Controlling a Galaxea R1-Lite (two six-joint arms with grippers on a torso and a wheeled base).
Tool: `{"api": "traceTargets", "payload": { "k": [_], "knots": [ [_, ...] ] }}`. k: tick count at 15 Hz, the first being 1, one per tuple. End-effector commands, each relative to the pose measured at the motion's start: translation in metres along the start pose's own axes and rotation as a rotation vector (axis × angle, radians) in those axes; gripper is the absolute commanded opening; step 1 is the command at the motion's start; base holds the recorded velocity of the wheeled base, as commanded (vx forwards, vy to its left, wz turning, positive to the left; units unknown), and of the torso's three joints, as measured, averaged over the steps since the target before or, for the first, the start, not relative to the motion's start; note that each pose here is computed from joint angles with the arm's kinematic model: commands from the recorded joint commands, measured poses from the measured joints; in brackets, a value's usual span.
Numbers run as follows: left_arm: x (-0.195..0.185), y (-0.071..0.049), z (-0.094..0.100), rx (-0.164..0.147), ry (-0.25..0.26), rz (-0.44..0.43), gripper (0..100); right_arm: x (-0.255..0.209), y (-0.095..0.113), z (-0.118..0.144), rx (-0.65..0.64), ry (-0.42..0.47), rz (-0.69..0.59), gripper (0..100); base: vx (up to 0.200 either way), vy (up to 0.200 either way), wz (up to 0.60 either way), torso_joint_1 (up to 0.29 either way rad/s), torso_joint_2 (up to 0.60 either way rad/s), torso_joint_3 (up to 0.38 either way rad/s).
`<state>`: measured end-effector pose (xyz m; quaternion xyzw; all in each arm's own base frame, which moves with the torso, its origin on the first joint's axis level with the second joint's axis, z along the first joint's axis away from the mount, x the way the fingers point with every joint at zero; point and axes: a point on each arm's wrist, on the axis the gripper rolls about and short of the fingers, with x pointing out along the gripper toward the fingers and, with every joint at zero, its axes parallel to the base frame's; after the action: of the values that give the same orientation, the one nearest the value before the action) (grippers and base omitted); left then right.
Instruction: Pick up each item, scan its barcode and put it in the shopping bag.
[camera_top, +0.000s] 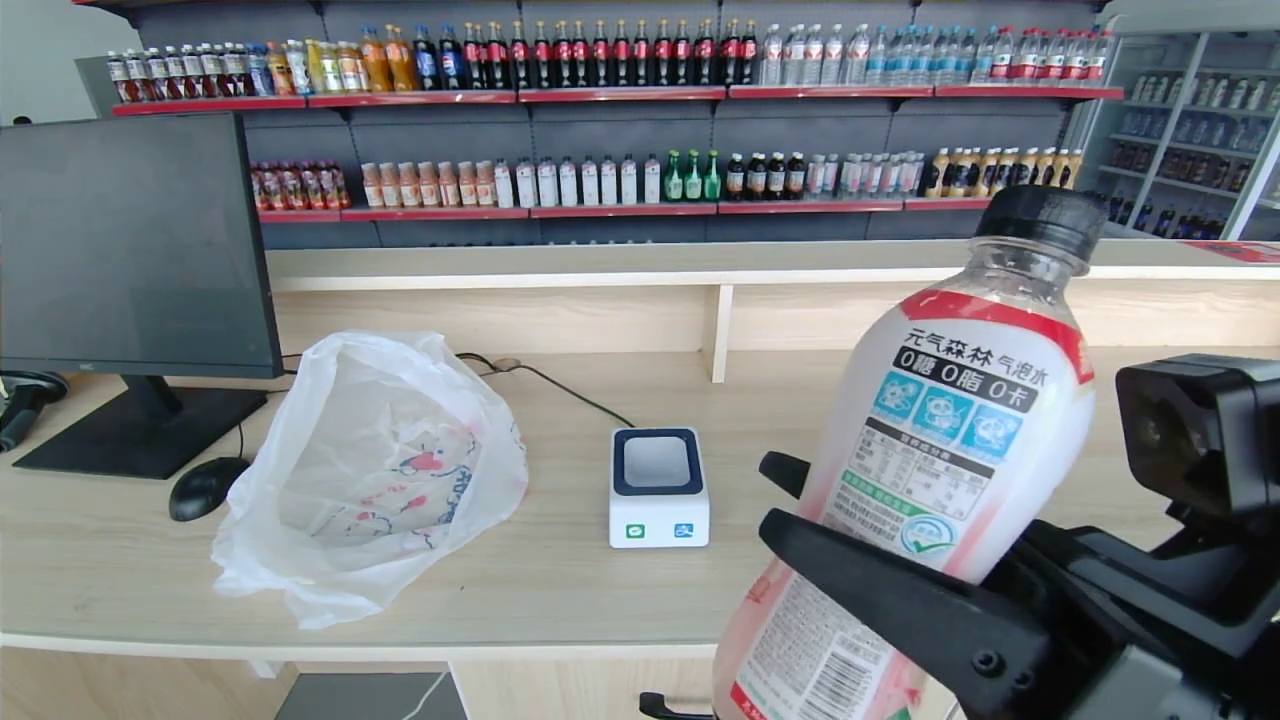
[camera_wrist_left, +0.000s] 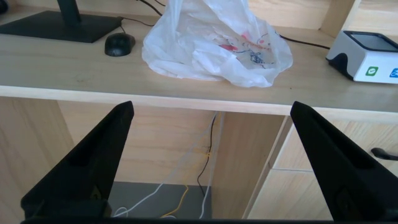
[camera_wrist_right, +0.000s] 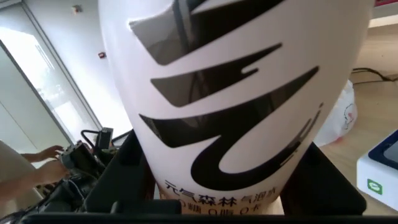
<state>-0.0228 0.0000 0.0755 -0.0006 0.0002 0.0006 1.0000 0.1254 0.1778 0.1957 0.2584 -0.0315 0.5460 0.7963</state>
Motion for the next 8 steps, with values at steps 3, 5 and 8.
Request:
{"api": "traceTargets", "payload": {
  "k": [3, 5, 8],
  "knots": [
    [0.000, 0.000, 0.000, 0.000, 0.000, 0.000, 100, -0.004, -0.035, -0.005, -0.165, 0.031, -0.155, 0, 0.000, 0.000, 0.00, 0.000, 0.00, 0.000],
    [0.000, 0.000, 0.000, 0.000, 0.000, 0.000, 100, -0.010, -0.051, -0.004, -0.296, 0.047, -0.232, 0, 0.000, 0.000, 0.00, 0.000, 0.00, 0.000],
    [0.000, 0.000, 0.000, 0.000, 0.001, 0.000, 100, -0.022, -0.065, -0.007, -0.465, 0.088, -0.361, 0, 0.000, 0.000, 0.00, 0.000, 0.00, 0.000]
  ]
}}
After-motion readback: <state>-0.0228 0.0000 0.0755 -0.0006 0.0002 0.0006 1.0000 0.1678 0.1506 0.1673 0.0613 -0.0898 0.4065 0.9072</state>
